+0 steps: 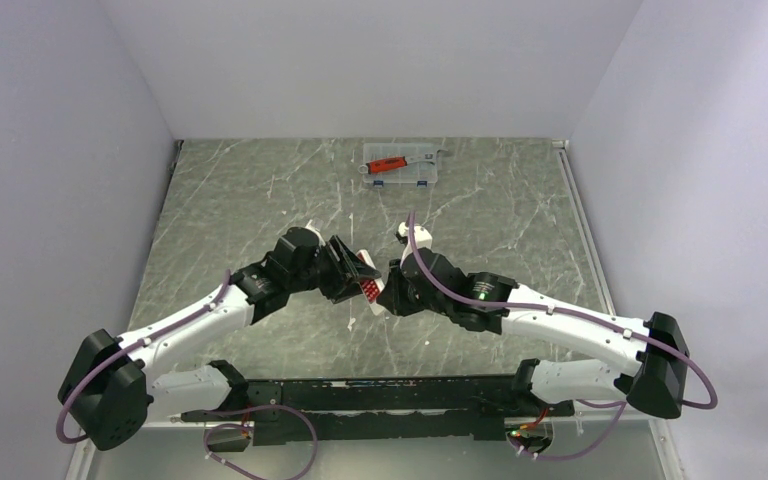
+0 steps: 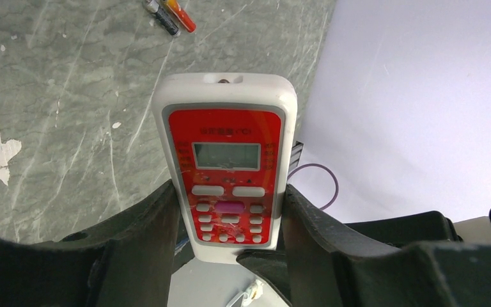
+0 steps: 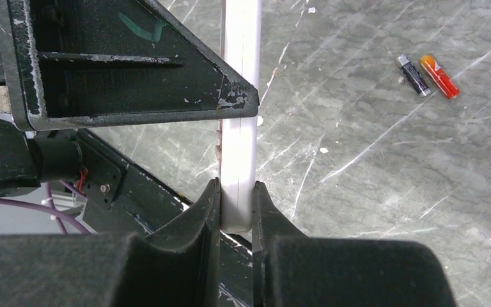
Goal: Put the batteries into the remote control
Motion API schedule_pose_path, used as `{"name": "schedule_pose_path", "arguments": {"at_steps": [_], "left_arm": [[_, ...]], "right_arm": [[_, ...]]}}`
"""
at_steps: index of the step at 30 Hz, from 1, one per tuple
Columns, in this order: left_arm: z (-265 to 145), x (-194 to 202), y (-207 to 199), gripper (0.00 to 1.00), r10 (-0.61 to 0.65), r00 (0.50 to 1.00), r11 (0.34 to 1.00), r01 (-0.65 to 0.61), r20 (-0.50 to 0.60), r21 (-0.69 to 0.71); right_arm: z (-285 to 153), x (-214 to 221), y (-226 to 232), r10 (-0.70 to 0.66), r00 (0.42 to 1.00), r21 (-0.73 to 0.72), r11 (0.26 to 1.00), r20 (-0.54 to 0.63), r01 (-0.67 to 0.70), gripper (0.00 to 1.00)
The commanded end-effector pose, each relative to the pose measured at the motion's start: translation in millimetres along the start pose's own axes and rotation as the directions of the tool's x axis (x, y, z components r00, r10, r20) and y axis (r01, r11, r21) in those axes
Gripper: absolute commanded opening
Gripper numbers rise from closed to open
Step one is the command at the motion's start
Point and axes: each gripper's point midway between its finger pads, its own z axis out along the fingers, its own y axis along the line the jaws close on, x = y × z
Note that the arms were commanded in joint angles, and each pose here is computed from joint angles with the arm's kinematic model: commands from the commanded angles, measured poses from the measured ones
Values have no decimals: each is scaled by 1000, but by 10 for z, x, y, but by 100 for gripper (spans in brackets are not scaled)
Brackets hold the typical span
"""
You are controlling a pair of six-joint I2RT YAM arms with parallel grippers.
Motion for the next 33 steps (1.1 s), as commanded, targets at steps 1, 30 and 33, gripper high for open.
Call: {"name": "schedule_pose_path", "arguments": {"at_steps": [1,30,33], "left_arm": [[-46,48,-151,60,2,1000,998,0,-28,61],[-651,-59,-536,90,99,965,991,-73,-244,115],[-697,-35,-565,89,97,954,989,-61,-283,133]], "right_arm": [[-103,-187,104,-44,997,-23,999,63,45,0],[-519,-227,-68,-610,750,163,792,257,588,0],[-530,-224,-53,-675,690,207,738,262,642,0]]}}
